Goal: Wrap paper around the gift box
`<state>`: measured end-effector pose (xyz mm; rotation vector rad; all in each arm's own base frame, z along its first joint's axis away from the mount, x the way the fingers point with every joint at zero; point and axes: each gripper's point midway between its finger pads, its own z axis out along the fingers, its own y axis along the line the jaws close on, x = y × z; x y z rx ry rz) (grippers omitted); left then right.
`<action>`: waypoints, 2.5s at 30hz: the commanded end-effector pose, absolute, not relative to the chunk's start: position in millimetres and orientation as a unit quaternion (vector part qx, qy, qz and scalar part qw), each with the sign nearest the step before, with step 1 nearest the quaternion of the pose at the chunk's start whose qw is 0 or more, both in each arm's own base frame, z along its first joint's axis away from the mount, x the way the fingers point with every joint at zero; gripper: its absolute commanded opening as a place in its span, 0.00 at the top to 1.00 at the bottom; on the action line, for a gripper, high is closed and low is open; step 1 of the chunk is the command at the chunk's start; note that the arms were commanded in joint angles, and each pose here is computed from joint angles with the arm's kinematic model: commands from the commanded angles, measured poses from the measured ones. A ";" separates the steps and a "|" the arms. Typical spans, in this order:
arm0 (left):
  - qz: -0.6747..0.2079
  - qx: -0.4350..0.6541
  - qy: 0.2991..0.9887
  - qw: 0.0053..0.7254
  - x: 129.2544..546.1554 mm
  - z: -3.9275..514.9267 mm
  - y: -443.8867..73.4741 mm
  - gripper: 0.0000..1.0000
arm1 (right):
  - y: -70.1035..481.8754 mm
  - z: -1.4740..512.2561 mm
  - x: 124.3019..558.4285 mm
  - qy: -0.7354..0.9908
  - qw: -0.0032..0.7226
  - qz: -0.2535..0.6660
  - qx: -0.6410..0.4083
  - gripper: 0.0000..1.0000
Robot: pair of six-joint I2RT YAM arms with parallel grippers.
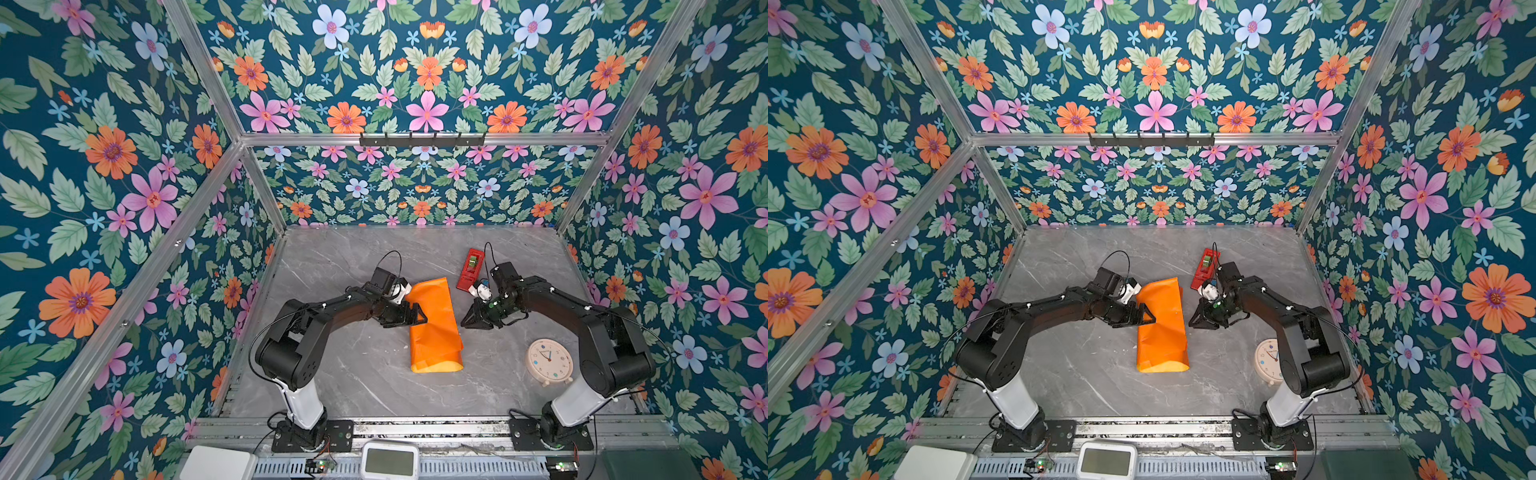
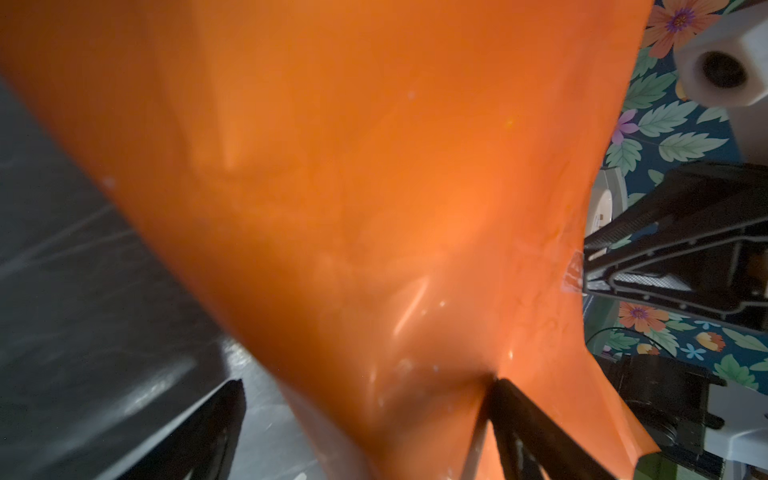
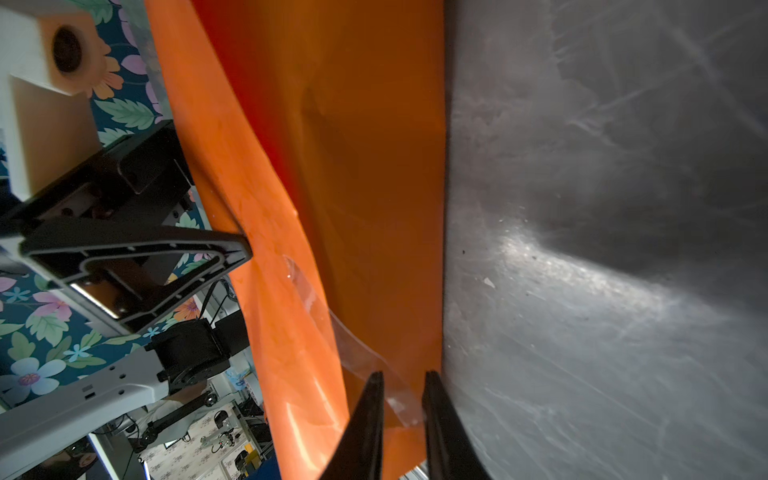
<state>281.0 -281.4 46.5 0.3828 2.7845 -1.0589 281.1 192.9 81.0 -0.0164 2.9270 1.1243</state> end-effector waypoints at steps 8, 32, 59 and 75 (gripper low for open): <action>-0.216 0.102 0.970 0.042 269.5 5.0 -233.8 0.07 | 180.3 70.7 277.5 0.948 0.001 0.317 -0.004 0.63; -0.215 0.100 0.970 0.042 270.3 4.0 -233.9 0.07 | 196.5 141.5 273.2 0.957 0.130 0.259 0.010 0.50; -0.216 0.100 0.970 0.042 270.1 4.1 -234.3 0.07 | 236.2 113.0 296.0 0.963 0.105 0.250 -0.009 0.59; -0.216 0.100 0.970 0.040 269.3 3.2 -234.0 0.07 | 236.4 97.5 294.4 0.966 0.091 0.242 -0.007 0.60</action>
